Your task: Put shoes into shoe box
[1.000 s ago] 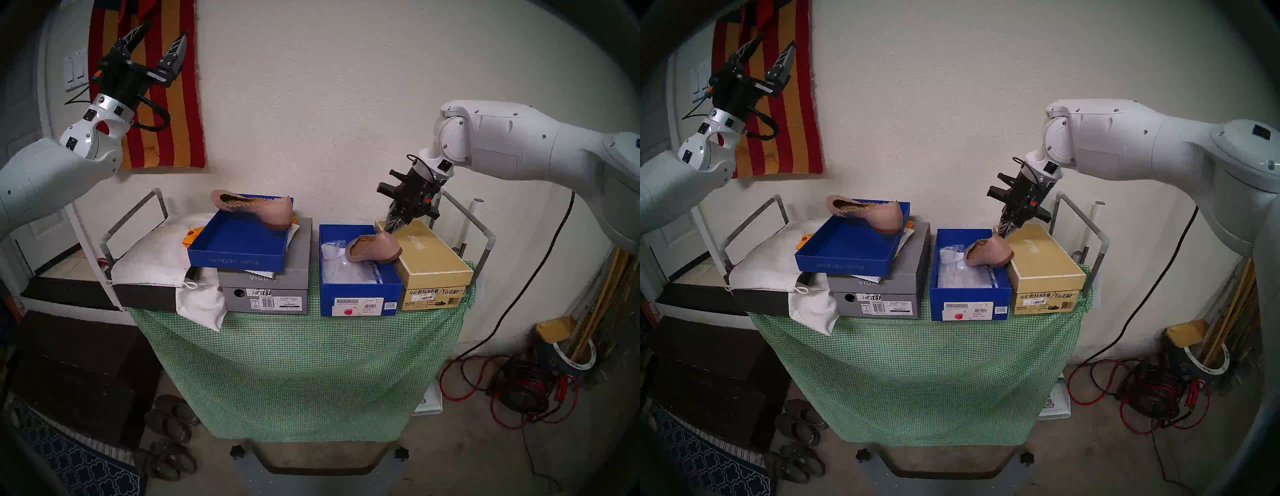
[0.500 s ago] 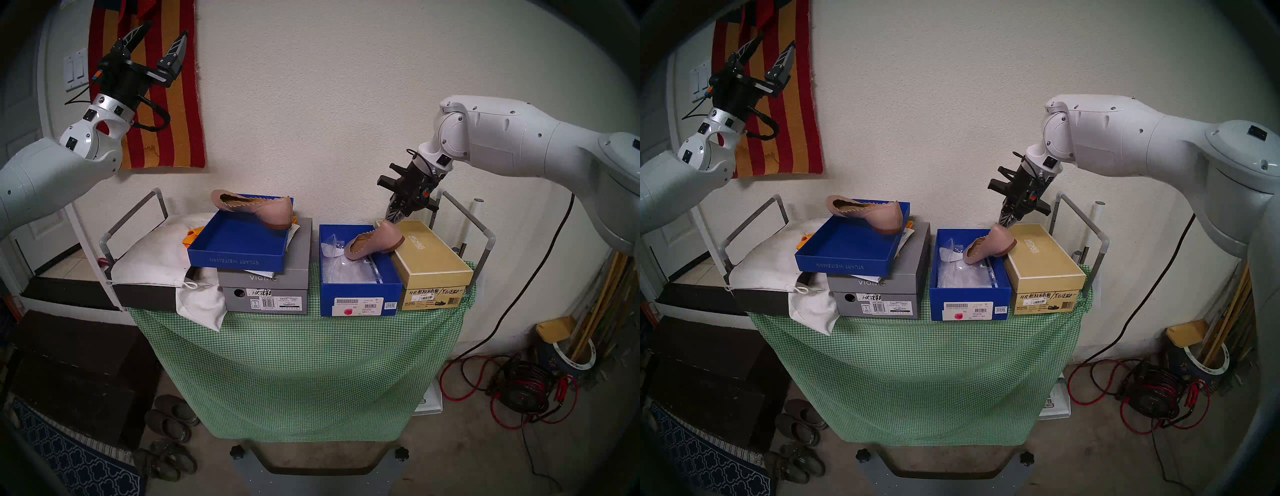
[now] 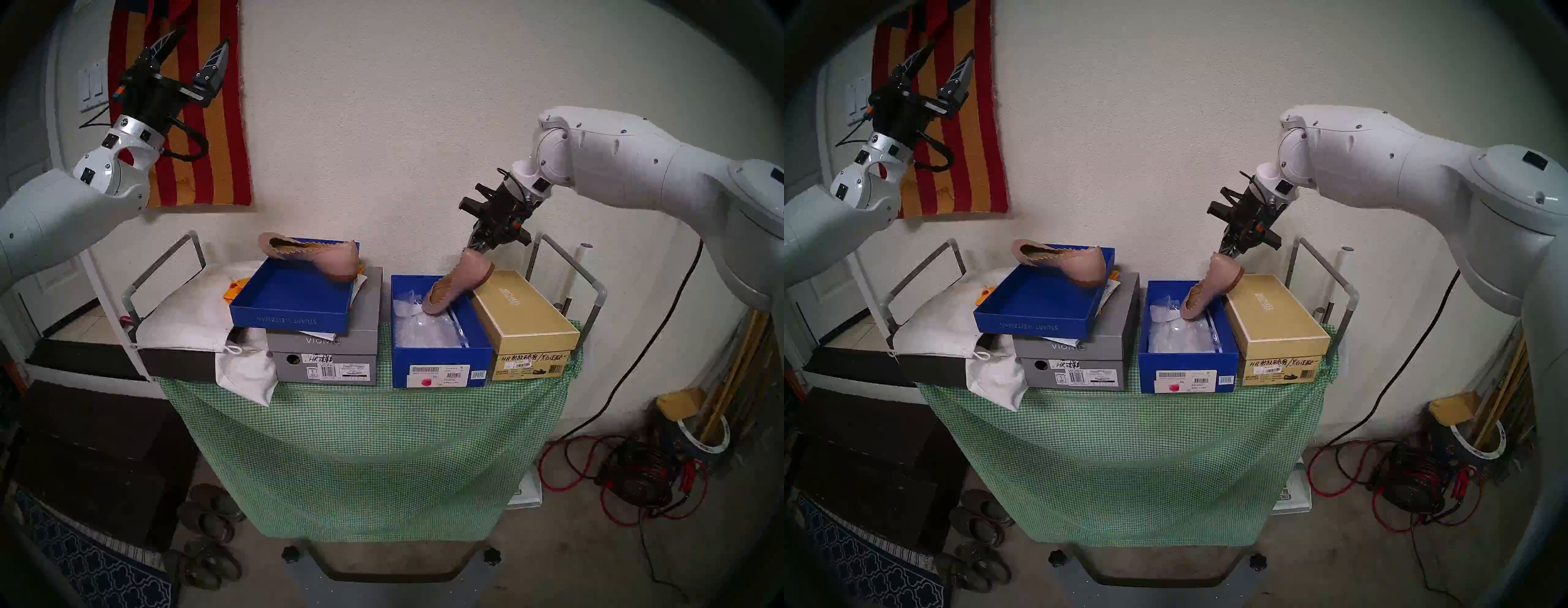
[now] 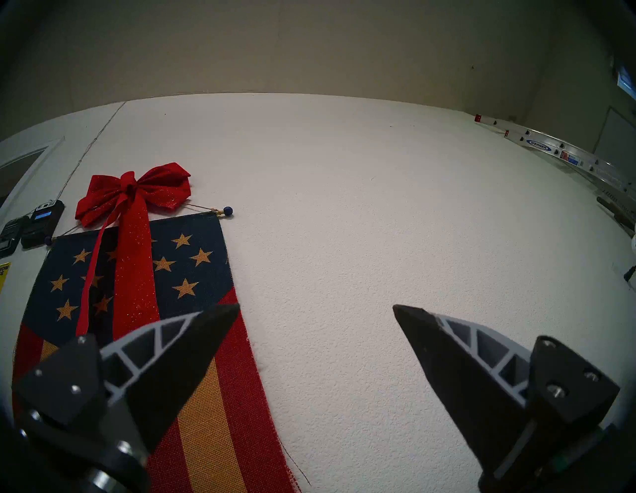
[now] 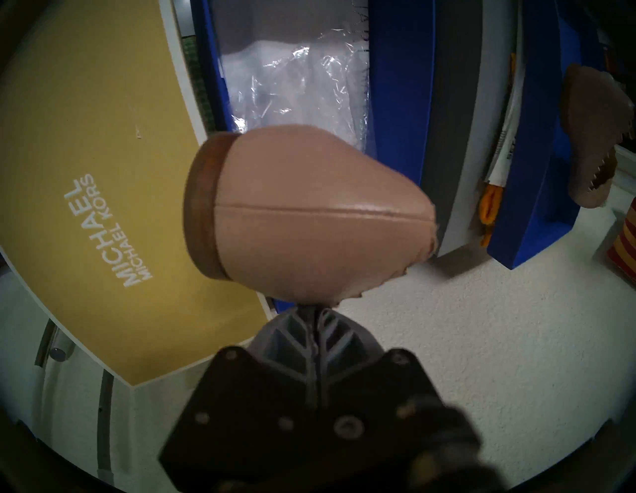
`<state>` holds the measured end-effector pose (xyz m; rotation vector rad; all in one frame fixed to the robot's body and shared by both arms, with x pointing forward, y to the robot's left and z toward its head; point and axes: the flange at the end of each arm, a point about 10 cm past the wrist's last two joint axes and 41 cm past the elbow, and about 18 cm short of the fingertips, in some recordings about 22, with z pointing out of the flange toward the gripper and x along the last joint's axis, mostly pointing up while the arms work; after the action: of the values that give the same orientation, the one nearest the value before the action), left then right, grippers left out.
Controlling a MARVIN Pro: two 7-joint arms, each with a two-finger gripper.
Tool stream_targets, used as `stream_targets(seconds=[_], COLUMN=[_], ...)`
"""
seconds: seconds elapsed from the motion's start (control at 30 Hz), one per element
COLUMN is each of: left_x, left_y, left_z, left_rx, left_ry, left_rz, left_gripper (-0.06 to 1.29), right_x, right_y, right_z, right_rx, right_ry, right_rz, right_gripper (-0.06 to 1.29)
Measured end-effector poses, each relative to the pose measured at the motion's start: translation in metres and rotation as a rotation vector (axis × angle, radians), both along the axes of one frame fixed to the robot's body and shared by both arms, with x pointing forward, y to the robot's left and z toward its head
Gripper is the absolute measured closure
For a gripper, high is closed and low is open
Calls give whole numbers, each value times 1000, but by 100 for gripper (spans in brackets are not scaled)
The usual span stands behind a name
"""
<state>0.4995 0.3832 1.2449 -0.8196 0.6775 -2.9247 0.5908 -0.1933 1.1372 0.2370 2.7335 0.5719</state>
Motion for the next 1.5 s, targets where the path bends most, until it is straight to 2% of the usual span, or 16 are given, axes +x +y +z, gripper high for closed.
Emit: stream_targets(seconds=[0.4,0.67,0.7,0.8,0.97,1.0,1.07,1.1,1.13,1.33,1.5], left_x=[0,0,0,0,0,0,0,0,0,0,0], left_y=[0,0,0,0,0,0,0,0,0,0,0], left_z=[0,0,0,0,0,0,0,0,0,0,0], left_rx=[0,0,0,0,0,0,0,0,0,0,0], left_ry=[0,0,0,0,0,0,0,0,0,0,0], left_rz=[0,0,0,0,0,0,0,0,0,0,0], left_gripper=[-3,-3,-3,-3,-3,-3,-3,-3,-3,-3,-3], right_x=[2,-6,-7,-10,-14,-14,-15,-15,-15,-16,-17], right_y=[3,4,4,3,1,1,-2,-4,-5,-22,-45], right_z=[8,-1,-3,-10,-14,-14,-11,-9,-7,6,12], right_rx=[20,98,107,133,209,225,264,285,308,436,542], right_ry=[-34,11,17,36,38,34,19,10,1,-59,-105], right_rz=[13,26,28,34,50,53,59,62,65,65,46], right_gripper=[125,125,120,118,93,77,29,13,3,2,2])
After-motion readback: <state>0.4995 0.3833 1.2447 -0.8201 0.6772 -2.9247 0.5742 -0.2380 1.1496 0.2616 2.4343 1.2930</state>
